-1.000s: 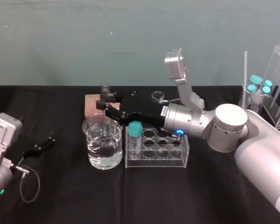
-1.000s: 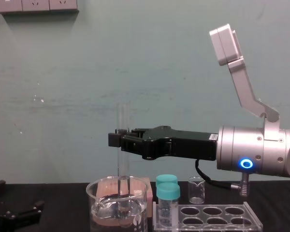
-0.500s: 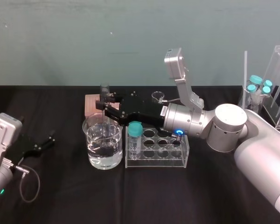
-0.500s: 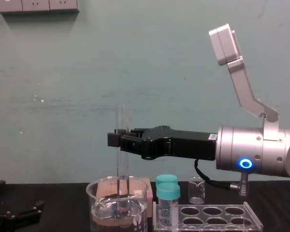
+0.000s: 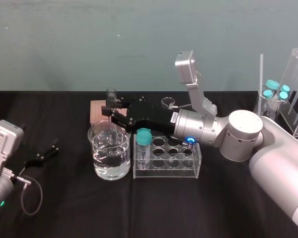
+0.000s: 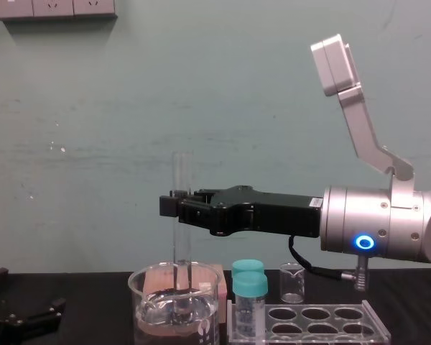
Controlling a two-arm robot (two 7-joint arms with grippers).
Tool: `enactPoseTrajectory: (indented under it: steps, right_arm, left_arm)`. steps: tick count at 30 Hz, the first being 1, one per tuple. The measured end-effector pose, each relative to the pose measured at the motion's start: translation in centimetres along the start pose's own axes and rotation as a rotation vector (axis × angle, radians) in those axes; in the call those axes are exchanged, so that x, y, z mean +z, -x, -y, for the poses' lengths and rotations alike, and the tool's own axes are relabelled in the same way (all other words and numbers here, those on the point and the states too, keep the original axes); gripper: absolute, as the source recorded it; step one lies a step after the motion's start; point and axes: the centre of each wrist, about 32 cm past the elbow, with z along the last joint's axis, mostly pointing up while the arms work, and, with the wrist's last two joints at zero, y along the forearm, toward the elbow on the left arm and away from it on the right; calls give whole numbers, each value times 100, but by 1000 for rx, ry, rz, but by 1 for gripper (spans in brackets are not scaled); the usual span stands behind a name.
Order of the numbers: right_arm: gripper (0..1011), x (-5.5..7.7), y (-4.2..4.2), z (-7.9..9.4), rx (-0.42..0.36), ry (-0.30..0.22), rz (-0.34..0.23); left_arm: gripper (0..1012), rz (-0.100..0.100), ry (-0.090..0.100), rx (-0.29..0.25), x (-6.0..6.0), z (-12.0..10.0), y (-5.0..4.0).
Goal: Hold the test tube with one hand and immerse one end into the beaker, then return it to the test tube rack.
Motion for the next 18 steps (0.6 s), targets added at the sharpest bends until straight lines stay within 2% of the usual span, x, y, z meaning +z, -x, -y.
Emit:
enactPoseTrajectory:
  steps: [18]
  right_arm:
    - [241,9,4,1,2,-1,2]
  left_arm:
    - [1000,0,0,0,0,0,0]
